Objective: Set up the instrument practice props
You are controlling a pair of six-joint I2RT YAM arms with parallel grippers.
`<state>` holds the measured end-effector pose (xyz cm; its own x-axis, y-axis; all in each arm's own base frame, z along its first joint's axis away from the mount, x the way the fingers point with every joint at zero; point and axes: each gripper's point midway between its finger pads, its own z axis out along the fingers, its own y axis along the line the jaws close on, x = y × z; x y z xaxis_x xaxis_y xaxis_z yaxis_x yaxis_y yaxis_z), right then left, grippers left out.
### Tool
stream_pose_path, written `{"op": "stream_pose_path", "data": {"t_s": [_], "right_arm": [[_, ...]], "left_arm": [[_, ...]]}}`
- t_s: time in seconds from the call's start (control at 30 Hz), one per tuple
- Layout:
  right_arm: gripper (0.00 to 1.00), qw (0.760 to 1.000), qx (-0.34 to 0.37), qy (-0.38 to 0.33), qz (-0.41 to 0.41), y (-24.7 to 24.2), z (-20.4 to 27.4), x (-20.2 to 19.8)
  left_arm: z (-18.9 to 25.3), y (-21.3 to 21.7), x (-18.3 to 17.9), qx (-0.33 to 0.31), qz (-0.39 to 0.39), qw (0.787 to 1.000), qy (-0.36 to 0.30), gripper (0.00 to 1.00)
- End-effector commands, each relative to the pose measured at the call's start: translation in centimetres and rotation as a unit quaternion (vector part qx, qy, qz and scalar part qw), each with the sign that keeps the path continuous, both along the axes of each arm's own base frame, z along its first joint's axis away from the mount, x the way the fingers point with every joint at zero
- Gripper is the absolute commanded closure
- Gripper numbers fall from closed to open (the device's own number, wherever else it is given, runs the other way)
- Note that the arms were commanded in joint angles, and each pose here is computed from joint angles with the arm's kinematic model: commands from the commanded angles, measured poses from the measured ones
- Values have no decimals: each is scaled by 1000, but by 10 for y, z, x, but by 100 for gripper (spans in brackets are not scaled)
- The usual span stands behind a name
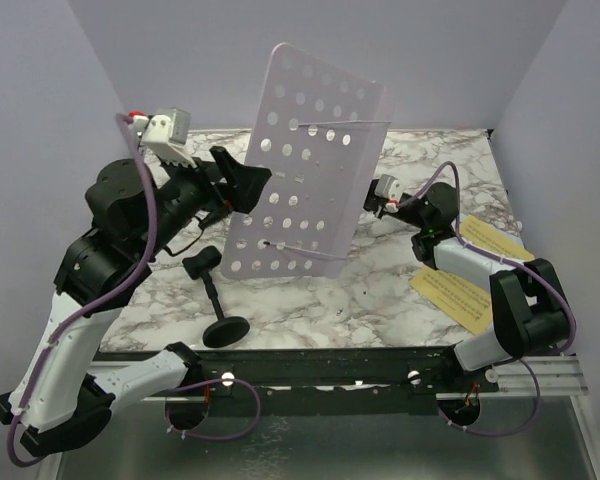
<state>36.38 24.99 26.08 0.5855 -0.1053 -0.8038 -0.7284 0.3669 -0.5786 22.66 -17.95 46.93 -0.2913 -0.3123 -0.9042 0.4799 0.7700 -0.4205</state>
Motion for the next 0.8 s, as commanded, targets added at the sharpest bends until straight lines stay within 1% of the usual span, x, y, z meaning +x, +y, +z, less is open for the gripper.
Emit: {"op": "stream_pose_path", "data": {"t_s": [0.0,0.1,0.17,0.27,0.4,0.53,0.6,0.63,0.67,0.7,0.77], "right_arm": [[99,981,173,58,-72,-22,66,14],[99,960,247,84,-105,-37,80,20],[100,946,279,106,-126,-44,88,27],[99,918,341,144,-143,-55,109,38],[100,887,403,165,-154,-67,133,44],[99,867,442,155,-170,-82,156,43],[100,857,455,156,-183,-89,164,45],[100,848,468,161,-189,-93,167,45],[100,842,475,171,-192,-95,167,44],[99,829,491,175,-202,-102,168,45],[99,819,502,182,-212,-104,167,45]], "left_arm": [[34,54,-8,-3,103,993,-60,1],[39,79,-14,-7,149,986,-74,1],[37,93,-20,-9,173,982,-80,1],[23,110,-17,4,216,974,-73,1],[-9,111,-10,22,230,972,-50,1],[-47,97,-3,31,214,976,-10,1],[-69,84,0,24,196,980,17,1],[-84,75,3,19,184,982,35,1],[-94,63,5,8,164,985,48,1],[-112,49,7,4,142,988,68,1],[-139,15,10,-22,79,992,96,1]]}}
